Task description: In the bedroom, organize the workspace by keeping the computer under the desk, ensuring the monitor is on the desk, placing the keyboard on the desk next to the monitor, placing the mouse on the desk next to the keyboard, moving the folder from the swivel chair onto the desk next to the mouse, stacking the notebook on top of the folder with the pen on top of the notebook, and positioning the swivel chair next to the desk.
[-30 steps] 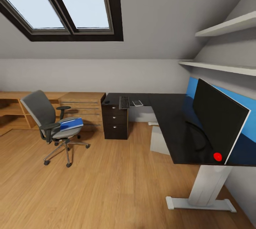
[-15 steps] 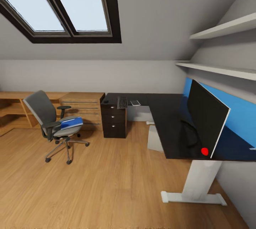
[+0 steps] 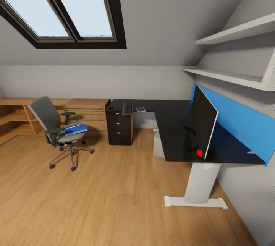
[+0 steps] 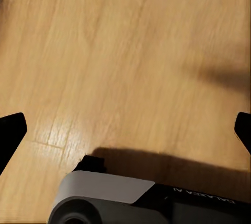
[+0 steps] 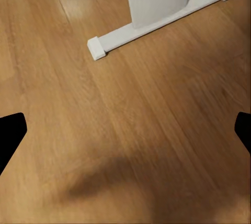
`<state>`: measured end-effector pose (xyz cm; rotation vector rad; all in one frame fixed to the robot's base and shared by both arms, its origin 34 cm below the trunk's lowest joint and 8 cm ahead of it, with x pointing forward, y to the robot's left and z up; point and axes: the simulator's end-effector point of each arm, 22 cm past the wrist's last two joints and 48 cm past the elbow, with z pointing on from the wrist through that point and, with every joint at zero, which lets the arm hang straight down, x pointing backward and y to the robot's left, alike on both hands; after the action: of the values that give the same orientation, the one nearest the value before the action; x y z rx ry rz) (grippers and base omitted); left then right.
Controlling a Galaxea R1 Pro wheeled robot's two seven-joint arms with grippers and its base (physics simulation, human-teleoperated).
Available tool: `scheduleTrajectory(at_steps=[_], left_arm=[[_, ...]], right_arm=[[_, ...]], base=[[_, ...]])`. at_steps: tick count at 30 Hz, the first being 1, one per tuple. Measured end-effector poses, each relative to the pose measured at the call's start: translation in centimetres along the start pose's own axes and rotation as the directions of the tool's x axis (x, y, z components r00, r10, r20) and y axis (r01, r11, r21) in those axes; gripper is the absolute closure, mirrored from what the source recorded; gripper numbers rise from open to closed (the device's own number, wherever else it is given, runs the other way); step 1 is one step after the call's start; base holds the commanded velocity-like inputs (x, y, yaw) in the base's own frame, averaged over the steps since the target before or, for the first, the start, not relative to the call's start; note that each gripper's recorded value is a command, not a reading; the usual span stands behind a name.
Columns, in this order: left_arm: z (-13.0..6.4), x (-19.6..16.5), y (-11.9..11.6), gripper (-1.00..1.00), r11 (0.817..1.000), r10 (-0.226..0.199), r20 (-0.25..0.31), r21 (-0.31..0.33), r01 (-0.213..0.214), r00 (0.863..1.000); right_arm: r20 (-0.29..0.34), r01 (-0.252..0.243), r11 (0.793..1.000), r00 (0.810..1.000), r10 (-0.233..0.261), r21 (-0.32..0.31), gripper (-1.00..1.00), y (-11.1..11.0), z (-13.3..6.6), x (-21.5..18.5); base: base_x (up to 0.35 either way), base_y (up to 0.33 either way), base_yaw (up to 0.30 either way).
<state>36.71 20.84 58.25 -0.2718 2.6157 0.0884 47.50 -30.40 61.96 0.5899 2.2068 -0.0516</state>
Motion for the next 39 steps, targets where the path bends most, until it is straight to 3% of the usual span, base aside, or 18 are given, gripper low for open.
scheduleTrajectory(at_steps=[5,10,13,16,21,23,24,26,28,32,34,35,39], left_arm=[[-0.7,-0.7,-0.2,-1.0,1.0,-0.006,0.02,0.004,0.006,1.0],[-1.1,-1.8,-0.5,-1.0,1.0,-0.001,0.031,0.015,0.0,1.0],[-0.9,-5.0,-1.2,-1.0,1.0,-0.005,0.069,0.025,0.003,0.998],[-0.9,-9.5,-3.7,-1.0,0.998,-0.011,0.1,0.059,0.005,0.995],[-2.3,-16.1,-8.5,-1.0,0.991,-0.006,0.112,0.136,-0.009,0.994],[-3.9,-19.7,-10.8,-1.0,0.983,-0.002,0.129,0.182,-0.022,0.992],[-5.6,-23.0,-12.5,-1.0,0.974,-0.011,0.156,0.225,-0.025,0.988],[-7.9,-26.8,-13.7,-1.0,0.965,-0.038,0.201,0.261,-0.016,0.979],[-10.4,-30.9,-13.9,-1.0,0.957,-0.087,0.246,0.289,0.013,0.965],[-14.6,-36.3,-13.6,-1.0,0.943,-0.14,0.319,0.331,0.028,0.937],[-16.1,-38.0,-13.1,-1.0,0.941,-0.151,0.354,0.339,0.023,0.923],[-16.6,-37.8,-12.4,-1.0,0.942,-0.149,0.363,0.335,0.02,0.92],[-16.1,-35.9,-11.6,-1.0,0.946,-0.139,0.341,0.324,0.023,0.93]], right_arm=[[0.015,0.001,1.0,1.0,-0.001,-0.001,-1.0,0.0,-0.5,-0.8],[0.06,0.01,1.0,0.998,-0.012,0.026,-1.0,-2.2,-0.5,-3.2],[0.106,0.021,0.998,0.994,-0.026,0.053,-1.0,-4.6,-0.3,-5.8],[0.198,-0.01,0.998,0.98,-0.004,0.067,-1.0,-6.2,0.5,-11.5],[0.256,-0.076,0.994,0.965,0.055,0.073,-1.0,-8.2,1.2,-18.9],[0.27,-0.08,0.995,0.961,0.059,0.067,-1.0,-9.3,1.4,-23.5],[0.266,-0.089,0.994,0.962,0.069,0.067,-1.0,-10.5,1.2,-27.2],[0.277,-0.126,0.989,0.956,0.1,0.078,-1.0,-12.3,0.5,-31.3],[0.305,-0.176,0.98,0.942,0.141,0.09,-1.0,-13.8,-1.0,-36.2],[0.29,-0.163,0.976,0.95,0.115,0.147,-1.0,-14.5,-2.6,-40.1],[0.289,-0.133,0.972,0.955,0.072,0.195,-1.0,-14.7,-3.1,-41.9],[0.319,-0.102,0.966,0.947,0.02,0.24,-1.0,-14.4,-4.0,-45.1],[0.346,-0.099,0.965,0.938,0.008,0.244,-1.0,-13.7,-4.7,-46.8]], base=[[-0.045,-0.037,0.0],[-0.004,-0.003,0.0],[-0.001,-0.001,0.0],[0.0,0.0,0.0],[0.0,0.0,0.0],[0.0,0.0,0.0],[0.0,0.0,0.0],[0.0,0.0,0.0],[0.0,0.0,0.0],[0.0,0.0,0.0],[0.0,0.0,0.0],[0.0,0.0,0.0],[0.032,0.0,0.0]])
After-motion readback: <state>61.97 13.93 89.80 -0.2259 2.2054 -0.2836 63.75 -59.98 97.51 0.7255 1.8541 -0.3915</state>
